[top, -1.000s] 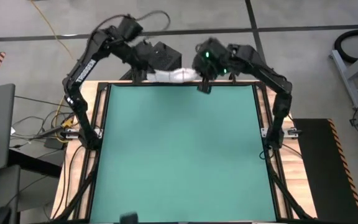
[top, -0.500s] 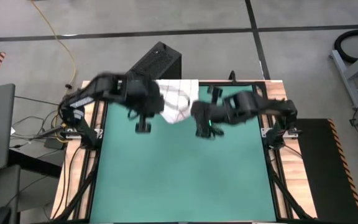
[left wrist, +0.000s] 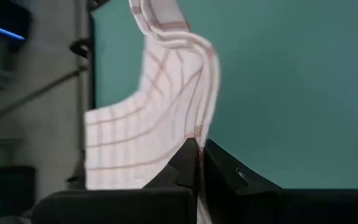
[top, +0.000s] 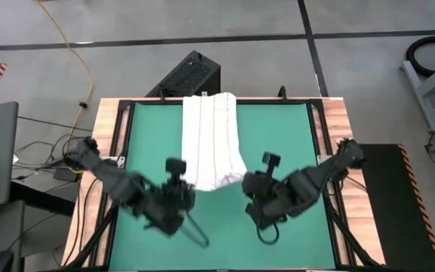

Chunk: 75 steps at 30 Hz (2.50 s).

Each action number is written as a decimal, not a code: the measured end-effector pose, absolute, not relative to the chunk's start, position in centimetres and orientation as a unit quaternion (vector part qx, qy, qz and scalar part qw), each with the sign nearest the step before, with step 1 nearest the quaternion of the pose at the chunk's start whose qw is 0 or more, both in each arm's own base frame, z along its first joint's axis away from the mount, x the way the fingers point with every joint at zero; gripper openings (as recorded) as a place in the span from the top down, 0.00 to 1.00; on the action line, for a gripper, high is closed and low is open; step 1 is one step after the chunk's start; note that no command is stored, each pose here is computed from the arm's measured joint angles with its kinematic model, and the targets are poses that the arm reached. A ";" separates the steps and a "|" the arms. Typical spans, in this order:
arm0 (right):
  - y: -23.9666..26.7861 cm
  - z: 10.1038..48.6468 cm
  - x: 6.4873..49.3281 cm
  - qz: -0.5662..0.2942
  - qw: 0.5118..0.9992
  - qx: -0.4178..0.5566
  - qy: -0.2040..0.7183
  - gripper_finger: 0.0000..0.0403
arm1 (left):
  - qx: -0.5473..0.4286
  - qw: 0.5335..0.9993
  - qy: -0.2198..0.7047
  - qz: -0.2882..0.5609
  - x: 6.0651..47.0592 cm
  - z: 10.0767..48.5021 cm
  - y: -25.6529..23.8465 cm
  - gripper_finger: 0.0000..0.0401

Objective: Roll towel
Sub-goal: Roll the white towel

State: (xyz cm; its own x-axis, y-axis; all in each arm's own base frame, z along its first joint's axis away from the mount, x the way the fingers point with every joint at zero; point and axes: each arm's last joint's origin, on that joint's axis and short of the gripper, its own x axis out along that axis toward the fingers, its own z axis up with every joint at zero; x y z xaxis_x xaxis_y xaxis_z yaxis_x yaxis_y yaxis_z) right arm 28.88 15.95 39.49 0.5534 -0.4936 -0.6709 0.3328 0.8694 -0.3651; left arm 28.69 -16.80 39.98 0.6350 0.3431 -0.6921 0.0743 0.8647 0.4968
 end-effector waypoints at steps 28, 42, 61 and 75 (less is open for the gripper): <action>26.9 24.3 25.4 -0.187 0.914 0.184 0.309 0.99 | 0.091 0.936 0.337 0.053 23.2 22.5 -27.1 1.00; 28.3 22.1 26.0 -0.145 0.917 0.215 0.304 0.99 | 0.026 0.957 0.285 0.037 22.2 18.6 -27.3 1.00; 28.5 19.9 28.3 -0.151 0.917 0.205 0.306 0.99 | 0.031 0.955 0.294 0.022 21.5 17.7 -27.3 1.00; 25.2 19.2 30.2 -0.191 0.884 0.188 0.383 0.99 | 0.105 0.926 0.353 0.078 23.1 16.5 -23.9 1.00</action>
State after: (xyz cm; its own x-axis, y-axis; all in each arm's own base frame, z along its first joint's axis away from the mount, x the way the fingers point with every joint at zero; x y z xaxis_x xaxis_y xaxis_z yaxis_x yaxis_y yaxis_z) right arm 30.18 25.23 19.25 0.6335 -0.1937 -0.7491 0.4813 0.8567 0.1855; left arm 23.06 -23.86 16.48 0.7390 0.2196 -0.6369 -0.0712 0.9655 0.2504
